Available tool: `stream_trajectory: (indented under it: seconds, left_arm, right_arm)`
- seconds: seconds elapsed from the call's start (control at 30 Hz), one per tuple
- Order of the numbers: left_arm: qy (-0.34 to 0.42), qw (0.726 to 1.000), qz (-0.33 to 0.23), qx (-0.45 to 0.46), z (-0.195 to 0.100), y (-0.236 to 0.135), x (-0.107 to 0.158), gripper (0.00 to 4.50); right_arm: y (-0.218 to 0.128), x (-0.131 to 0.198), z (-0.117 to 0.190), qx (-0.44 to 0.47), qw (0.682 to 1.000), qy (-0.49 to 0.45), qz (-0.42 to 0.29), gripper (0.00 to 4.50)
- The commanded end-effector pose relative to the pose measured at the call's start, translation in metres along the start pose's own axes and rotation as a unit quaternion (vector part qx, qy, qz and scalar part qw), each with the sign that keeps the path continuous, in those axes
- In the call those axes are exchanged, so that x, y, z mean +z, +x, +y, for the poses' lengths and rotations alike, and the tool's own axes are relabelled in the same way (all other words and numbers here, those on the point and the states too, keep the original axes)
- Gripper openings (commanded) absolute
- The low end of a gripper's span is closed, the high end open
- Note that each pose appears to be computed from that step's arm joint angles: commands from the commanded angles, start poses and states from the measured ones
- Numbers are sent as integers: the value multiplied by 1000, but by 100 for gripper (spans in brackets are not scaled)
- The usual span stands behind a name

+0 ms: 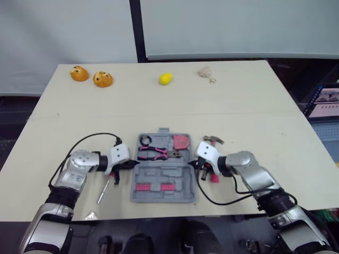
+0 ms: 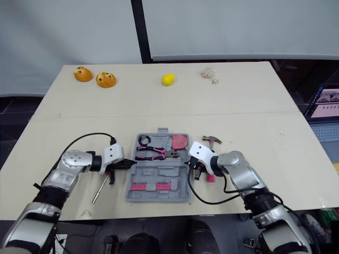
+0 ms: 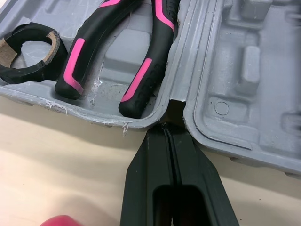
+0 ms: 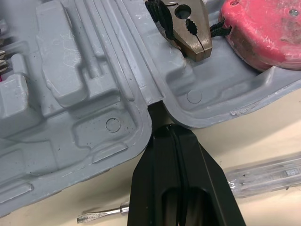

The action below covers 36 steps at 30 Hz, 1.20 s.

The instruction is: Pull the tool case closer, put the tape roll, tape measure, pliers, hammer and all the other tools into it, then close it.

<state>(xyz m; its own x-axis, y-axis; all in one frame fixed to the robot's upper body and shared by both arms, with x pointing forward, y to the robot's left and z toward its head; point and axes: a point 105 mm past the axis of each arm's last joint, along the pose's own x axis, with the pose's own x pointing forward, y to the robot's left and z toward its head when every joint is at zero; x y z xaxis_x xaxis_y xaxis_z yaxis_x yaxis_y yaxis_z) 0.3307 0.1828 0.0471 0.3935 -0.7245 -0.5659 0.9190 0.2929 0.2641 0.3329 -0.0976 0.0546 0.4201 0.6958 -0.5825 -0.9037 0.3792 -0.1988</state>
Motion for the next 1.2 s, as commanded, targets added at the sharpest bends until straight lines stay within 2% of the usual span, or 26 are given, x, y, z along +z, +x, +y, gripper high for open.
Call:
stream_trajectory:
  seconds: [0.03,0.37,0.6,0.77,0.87,0.93,0.97,1.07,1.2]
  left_arm:
    - [-3,999,2,-32,-18,8,-2,5]
    - [-9,1000,10,-26,-22,5,-8,5]
    - [4,1000,15,-6,-11,-5,-6,5]
    - [22,1000,-18,4,-7,-49,15,5]
    - [-26,997,-69,8,-9,-87,38,5]
    - [-65,995,-80,17,-11,-106,42,5]
    - [-97,991,-80,39,-9,-124,36,1]
    - [-173,977,-71,100,-9,-168,14,80]
    - [-228,958,-13,173,-20,-213,-29,279]
  right_arm:
    - [1,21,2,10,999,-28,-32,0]
    - [-1,16,5,10,999,-23,-29,0]
    - [-14,17,-1,-1,999,-41,-18,0]
    - [-57,27,-11,-32,997,-62,-21,0]
    - [-97,33,-11,-41,997,-44,-39,0]
    - [-119,32,-8,-46,997,-21,-52,0]
    - [-140,25,-9,-59,997,4,-55,25]
    - [-193,3,-5,-90,992,75,-52,127]
    - [-241,-35,2,-133,985,112,3,328]
